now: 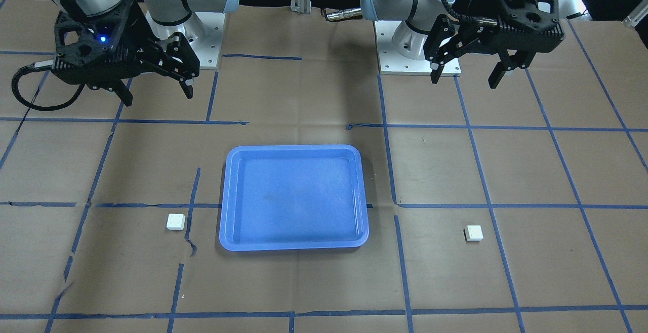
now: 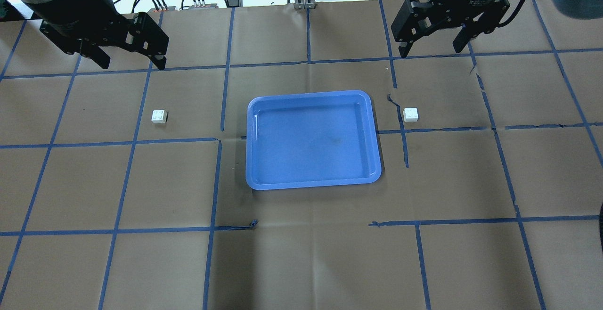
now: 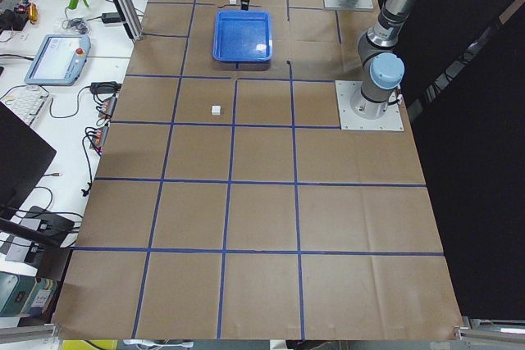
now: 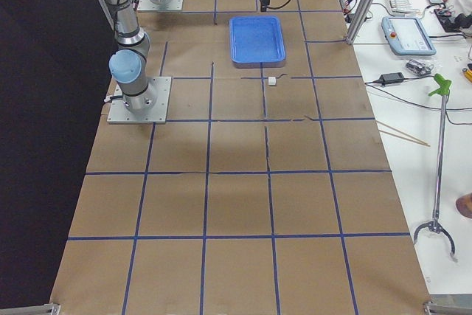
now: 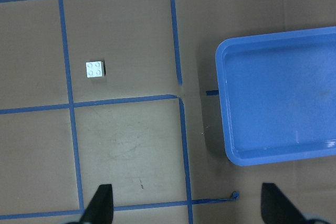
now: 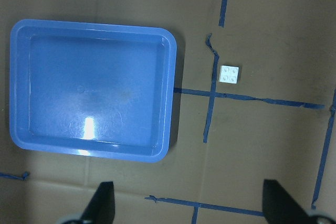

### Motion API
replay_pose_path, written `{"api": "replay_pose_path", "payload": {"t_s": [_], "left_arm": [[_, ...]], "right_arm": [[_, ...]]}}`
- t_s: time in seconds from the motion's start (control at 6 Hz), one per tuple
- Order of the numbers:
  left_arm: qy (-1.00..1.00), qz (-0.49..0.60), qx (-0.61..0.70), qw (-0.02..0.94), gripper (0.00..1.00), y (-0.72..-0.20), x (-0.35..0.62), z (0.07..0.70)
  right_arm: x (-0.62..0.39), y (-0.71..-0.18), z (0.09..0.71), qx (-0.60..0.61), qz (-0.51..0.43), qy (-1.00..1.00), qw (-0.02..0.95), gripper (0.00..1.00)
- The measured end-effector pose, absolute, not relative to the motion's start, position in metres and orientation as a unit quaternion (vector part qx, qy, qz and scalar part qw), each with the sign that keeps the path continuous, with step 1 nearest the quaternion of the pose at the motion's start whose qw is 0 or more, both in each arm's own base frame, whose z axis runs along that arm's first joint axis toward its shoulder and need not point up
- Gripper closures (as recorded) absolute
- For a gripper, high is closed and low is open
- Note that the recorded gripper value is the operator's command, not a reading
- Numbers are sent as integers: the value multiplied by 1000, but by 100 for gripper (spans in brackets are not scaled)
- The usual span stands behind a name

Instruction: Assemble white blocks and place on blue tray

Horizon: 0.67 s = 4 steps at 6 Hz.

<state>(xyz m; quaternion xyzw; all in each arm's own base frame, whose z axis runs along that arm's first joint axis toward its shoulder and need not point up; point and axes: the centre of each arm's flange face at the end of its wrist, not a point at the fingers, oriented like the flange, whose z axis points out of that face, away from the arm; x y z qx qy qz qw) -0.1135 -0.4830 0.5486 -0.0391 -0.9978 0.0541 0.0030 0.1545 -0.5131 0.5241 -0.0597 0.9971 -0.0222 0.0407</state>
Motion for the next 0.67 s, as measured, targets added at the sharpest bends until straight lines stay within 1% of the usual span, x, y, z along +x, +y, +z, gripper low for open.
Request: {"api": "replay_pose_path", "payload": {"t_s": [0.33,0.67], "left_arm": [[-998,55,-39,3,1,-483,-113,549],[-998,55,-38,3,1,-483,-113,549]], "right_arm": [[151,-508,522,-49,-3,998,40,0],[144,-505,520,-7,14,999,33,0]]}}
